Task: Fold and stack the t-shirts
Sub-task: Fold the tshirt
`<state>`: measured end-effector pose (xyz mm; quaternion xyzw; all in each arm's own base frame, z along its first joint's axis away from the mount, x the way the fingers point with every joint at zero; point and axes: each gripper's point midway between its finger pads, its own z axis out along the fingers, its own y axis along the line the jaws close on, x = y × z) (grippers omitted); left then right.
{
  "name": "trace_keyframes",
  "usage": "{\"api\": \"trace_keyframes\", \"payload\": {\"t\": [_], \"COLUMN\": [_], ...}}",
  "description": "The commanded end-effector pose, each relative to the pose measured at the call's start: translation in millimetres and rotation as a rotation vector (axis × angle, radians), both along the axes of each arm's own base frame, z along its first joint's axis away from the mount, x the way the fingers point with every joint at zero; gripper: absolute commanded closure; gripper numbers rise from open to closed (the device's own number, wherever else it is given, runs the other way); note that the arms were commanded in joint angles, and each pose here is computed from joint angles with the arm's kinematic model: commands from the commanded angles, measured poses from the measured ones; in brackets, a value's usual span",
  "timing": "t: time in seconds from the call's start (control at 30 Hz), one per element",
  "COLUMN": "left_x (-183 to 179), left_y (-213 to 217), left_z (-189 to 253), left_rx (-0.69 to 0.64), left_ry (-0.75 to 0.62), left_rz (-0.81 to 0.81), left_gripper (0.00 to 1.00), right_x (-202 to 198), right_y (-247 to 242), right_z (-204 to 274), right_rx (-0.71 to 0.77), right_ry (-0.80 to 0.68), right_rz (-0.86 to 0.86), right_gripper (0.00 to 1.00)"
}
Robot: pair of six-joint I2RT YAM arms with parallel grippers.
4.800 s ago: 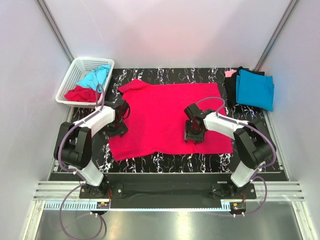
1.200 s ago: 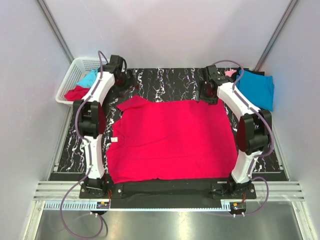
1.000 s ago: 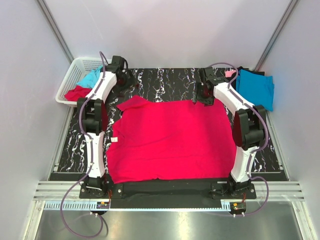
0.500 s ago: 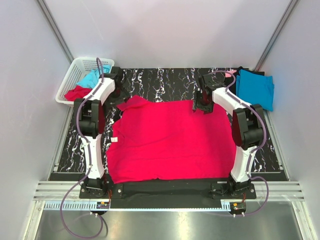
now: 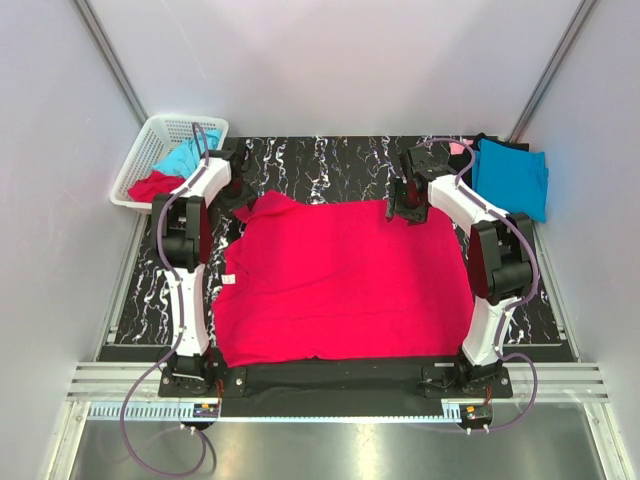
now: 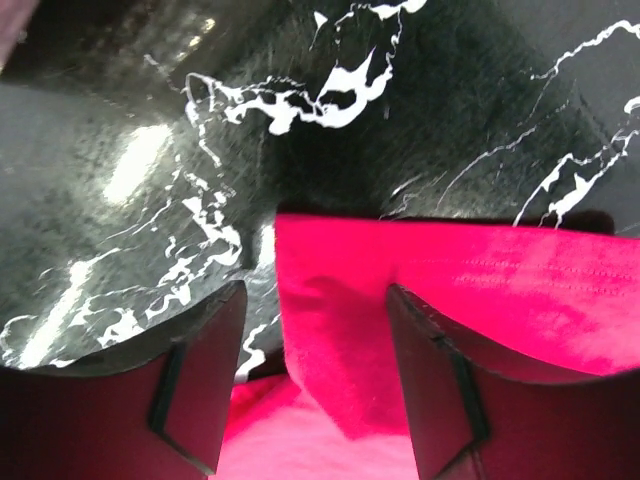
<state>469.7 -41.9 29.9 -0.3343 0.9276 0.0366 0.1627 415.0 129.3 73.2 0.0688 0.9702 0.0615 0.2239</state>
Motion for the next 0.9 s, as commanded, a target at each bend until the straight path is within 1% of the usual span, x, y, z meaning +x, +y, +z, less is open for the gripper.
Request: {"api": "trace_keyframes", "payload": {"t": [0.0,0.03,0.07,0.13,0.17,0.27,0.3,0.33,0.53,0.67,0.87], "left_x": [17.0,18.0,17.5,18.0,18.4,19.6,19.5,19.8,22.4,31.3,44.4], "left_y": [-1.0,-1.1,-1.1,-1.4,-1.5,-2.3,-2.3,-2.1,-1.3,-5.8,-15.2], "left_z": [4.9,4.5,3.3,-1.3,-3.3,-7.1,-7.5,-7.4,3.3,27.4,79.7], "left_rx": [-0.034,-0.035,-0.035,-0.035,-0.035,-0.037,-0.037,-0.036,-0.028,-0.042,-0.065], "left_ry": [-0.05,-0.051,-0.047,-0.041,-0.038,-0.032,-0.03,-0.031,-0.052,-0.112,-0.246], "left_rz": [0.026,0.027,0.029,0.027,0.027,0.021,0.021,0.017,-0.01,-0.063,-0.149], "left_gripper": [0.41,0.45,0.52,0.63,0.74,0.9,0.98,1.0,1.0,1.0,1.0], "right_x": [8.2,8.2,9.0,9.0,8.7,8.7,9.4,9.3,12.3,22.9,35.0], "right_y": [-3.7,-3.8,-3.5,-4.8,-4.8,-4.7,-5.8,-5.5,-9.9,-17.1,-20.2], "right_z": [22.5,22.3,22.0,21.3,20.7,19.8,18.6,18.0,16.3,24.9,33.0], "right_rx": [-0.005,-0.006,-0.006,-0.01,-0.01,-0.01,-0.013,-0.012,-0.037,-0.044,-0.01], "right_ry": [-0.07,-0.069,-0.068,-0.065,-0.06,-0.057,-0.056,-0.054,-0.057,-0.087,-0.1], "right_rz": [-0.001,0.0,-0.001,-0.004,-0.006,-0.007,-0.01,-0.01,-0.036,-0.072,-0.095], "right_gripper": [0.36,0.36,0.36,0.36,0.36,0.37,0.37,0.37,0.37,0.35,0.33]}}
